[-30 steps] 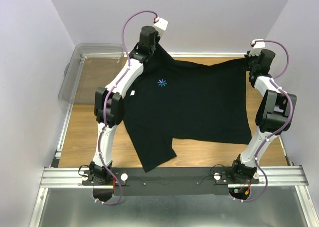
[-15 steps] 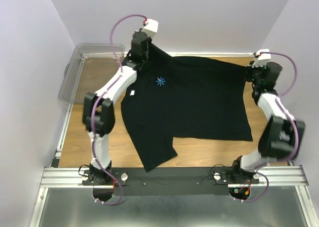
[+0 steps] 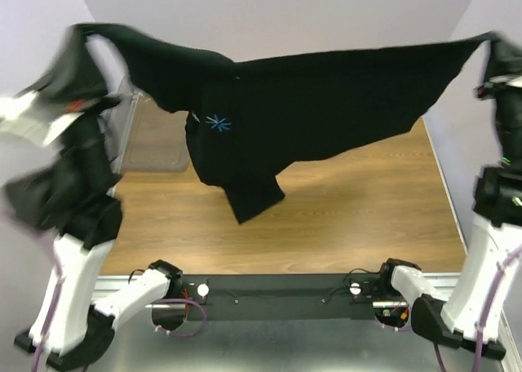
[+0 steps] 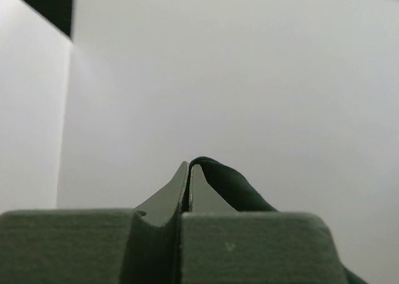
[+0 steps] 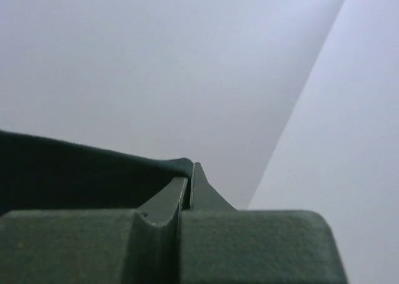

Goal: Fold and stack the t-shirts

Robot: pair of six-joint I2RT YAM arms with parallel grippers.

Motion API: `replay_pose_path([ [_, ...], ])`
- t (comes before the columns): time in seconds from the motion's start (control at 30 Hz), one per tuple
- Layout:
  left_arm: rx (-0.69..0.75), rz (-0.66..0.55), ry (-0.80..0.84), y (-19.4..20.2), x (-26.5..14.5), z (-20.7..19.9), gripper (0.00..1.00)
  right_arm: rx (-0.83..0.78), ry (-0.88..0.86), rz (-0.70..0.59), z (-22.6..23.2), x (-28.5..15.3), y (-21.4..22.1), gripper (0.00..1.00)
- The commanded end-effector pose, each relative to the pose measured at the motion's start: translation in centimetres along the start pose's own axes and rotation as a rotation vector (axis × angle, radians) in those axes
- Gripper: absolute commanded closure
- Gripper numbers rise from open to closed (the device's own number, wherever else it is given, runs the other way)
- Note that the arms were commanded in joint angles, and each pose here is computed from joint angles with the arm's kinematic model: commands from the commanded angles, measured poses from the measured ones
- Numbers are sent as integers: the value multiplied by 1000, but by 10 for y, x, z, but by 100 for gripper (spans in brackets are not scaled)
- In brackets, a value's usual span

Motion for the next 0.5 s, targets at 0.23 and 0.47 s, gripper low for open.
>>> replay_pose_path([
  [0.23,-142,-203,15,-104,-21,21,100,-48,241,-226,-36,-49,-157,99],
  [0.47,-34,24,49,29,8,-19,100,-19,188,50,-34,-11,-34,99],
])
Point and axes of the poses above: each gripper's point midway between its finger pads, its own x axis out along the fingers, its own z axis along the line the jaws close on, y = z × x, the point moved 2 cm from there along -x, back along the fingers, and after that the axes turned 3 degrees about x, right-handed, at the moved point
